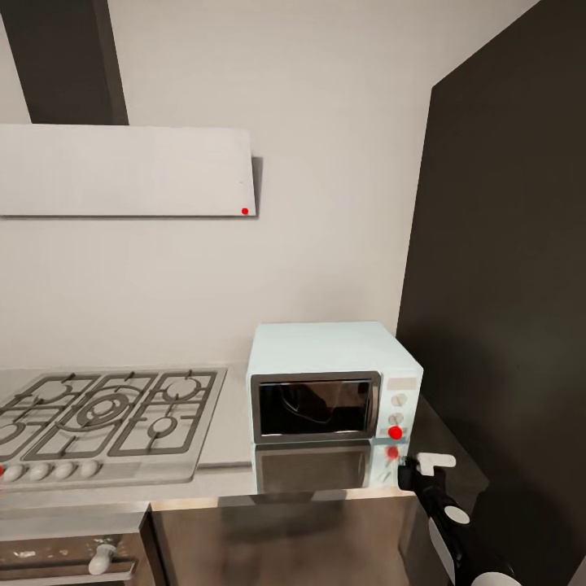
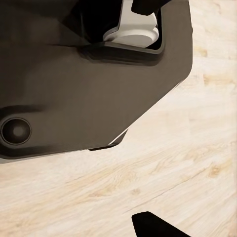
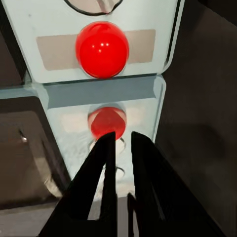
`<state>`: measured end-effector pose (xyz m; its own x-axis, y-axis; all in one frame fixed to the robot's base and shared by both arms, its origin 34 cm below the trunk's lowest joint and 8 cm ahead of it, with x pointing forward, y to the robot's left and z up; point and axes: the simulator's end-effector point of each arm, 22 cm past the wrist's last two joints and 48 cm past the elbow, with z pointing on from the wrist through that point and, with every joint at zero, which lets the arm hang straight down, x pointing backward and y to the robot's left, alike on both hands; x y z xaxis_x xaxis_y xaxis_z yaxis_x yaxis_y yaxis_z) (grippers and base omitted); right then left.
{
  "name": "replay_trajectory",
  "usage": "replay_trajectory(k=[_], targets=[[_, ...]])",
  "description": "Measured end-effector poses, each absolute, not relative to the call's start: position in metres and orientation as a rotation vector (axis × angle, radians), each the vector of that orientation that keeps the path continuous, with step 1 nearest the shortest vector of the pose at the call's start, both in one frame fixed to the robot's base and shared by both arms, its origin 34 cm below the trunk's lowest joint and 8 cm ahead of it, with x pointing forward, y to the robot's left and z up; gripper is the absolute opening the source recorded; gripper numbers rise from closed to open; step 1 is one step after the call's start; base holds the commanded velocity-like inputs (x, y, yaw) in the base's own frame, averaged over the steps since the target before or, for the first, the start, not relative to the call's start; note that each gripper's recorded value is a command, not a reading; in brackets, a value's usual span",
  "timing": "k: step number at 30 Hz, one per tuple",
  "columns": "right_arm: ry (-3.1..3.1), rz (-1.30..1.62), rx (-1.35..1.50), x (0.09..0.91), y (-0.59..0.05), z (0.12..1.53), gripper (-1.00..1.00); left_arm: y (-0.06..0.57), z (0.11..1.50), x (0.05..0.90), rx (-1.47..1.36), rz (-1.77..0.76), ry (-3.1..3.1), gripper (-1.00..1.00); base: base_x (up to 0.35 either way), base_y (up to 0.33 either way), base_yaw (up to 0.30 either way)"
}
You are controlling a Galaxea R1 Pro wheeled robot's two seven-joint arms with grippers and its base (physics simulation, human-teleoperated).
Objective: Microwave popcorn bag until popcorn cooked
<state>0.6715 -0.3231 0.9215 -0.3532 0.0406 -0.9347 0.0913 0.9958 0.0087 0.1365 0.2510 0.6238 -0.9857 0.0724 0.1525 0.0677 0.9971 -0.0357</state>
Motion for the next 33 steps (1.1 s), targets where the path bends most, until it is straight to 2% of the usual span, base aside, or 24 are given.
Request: replay_trajectory(k=[7,15,33], targets=[[1.932,-0.06,0.094,0.6712,-0.3274,0.9218,-1.0,0.251,0.6238,0.1365,-0.105,0.046,-2.985,1.0,0.012,0.0,0.0],[1.931,-0.066,0.093,0.6708,-0.331,0.9225,-1.0,0.251,0.6239,0.1364,-0.105,0.045,-2.986,1.0,0.256,0.0,0.0],[1.932,-0.065,0.092,0.6711,-0.3308,0.9222,-1.0,0.2508,0.6234,0.1392,-0.106,0.047,-2.997,1.0,0.057,0.029,0.0]])
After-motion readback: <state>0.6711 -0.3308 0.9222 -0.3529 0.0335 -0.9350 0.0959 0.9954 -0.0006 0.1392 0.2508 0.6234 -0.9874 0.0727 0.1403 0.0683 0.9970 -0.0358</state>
